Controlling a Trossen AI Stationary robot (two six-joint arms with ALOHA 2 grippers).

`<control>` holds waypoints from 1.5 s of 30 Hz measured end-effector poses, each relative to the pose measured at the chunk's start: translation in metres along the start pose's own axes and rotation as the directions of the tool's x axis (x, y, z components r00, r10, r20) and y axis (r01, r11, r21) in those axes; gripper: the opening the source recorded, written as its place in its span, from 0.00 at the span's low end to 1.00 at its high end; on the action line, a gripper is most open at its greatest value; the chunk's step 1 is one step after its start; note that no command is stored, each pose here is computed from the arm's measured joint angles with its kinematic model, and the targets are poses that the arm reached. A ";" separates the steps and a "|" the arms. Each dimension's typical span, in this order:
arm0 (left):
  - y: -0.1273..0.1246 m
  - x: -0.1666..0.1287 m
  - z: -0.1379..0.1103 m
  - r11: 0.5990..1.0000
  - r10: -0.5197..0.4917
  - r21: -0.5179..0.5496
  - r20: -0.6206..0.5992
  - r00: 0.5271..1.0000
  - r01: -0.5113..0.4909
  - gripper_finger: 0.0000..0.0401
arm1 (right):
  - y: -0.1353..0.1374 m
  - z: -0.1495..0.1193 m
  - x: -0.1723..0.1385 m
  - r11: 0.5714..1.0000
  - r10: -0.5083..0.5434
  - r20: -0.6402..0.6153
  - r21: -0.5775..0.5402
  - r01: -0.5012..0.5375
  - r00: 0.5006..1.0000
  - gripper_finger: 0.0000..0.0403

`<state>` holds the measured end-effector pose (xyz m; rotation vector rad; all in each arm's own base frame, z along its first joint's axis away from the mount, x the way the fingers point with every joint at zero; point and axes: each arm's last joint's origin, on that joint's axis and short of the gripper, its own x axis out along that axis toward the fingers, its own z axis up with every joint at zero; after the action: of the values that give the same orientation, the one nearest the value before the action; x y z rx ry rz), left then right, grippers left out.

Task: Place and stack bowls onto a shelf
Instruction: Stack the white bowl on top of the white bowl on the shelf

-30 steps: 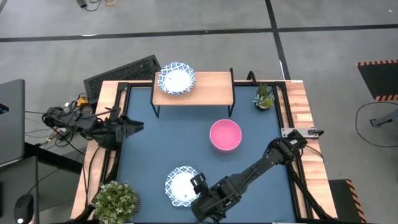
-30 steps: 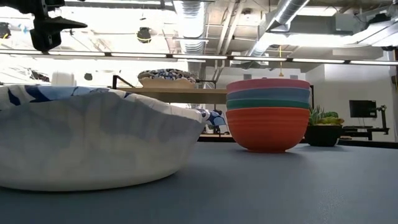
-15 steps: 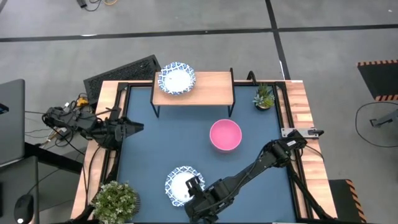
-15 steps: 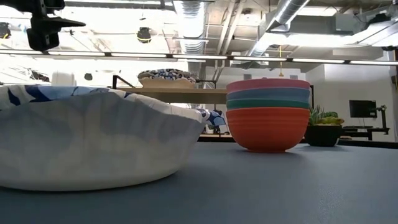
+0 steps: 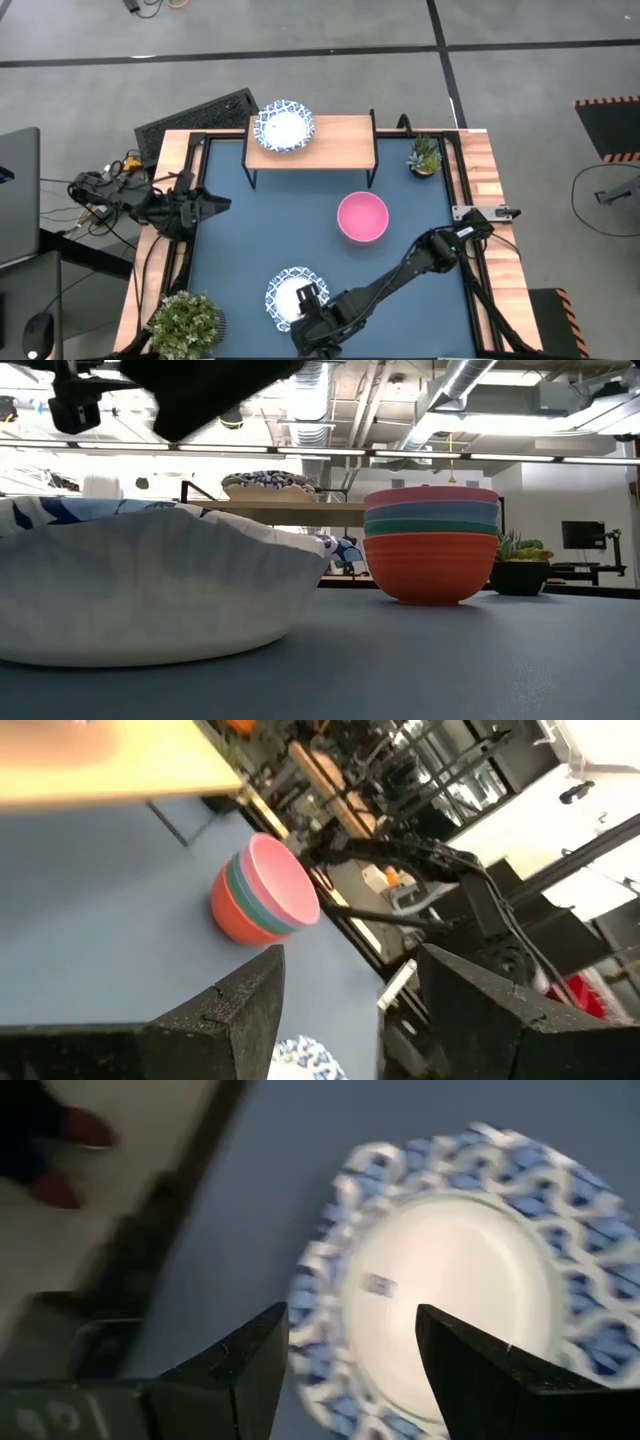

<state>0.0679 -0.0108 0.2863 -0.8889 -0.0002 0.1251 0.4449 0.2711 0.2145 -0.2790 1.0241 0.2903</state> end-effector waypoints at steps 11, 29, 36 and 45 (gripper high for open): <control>-0.003 0.000 0.004 1.000 -0.020 -0.001 0.050 0.999 0.020 0.53 | 0.008 -0.002 0.000 0.996 0.077 -0.017 -0.040 -0.078 0.997 0.61; -0.003 0.000 0.002 0.999 -0.044 -0.023 0.002 0.999 0.044 0.53 | -0.001 -0.015 0.035 0.996 -0.008 -0.110 0.087 0.018 0.994 0.43; -0.003 0.000 0.003 1.000 -0.009 -0.024 0.053 0.999 0.010 0.53 | -0.002 -0.019 0.032 0.992 0.103 -0.173 0.093 -0.088 0.979 0.05; -0.001 0.000 0.004 1.000 0.021 -0.005 0.081 0.997 -0.021 0.53 | -0.037 -0.007 -0.033 0.993 0.086 -0.150 0.092 -0.073 0.985 0.05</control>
<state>0.0677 -0.0087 0.2899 -0.8874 -0.0666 0.1804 0.4367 0.2312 0.2436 -0.1850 1.1990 0.2996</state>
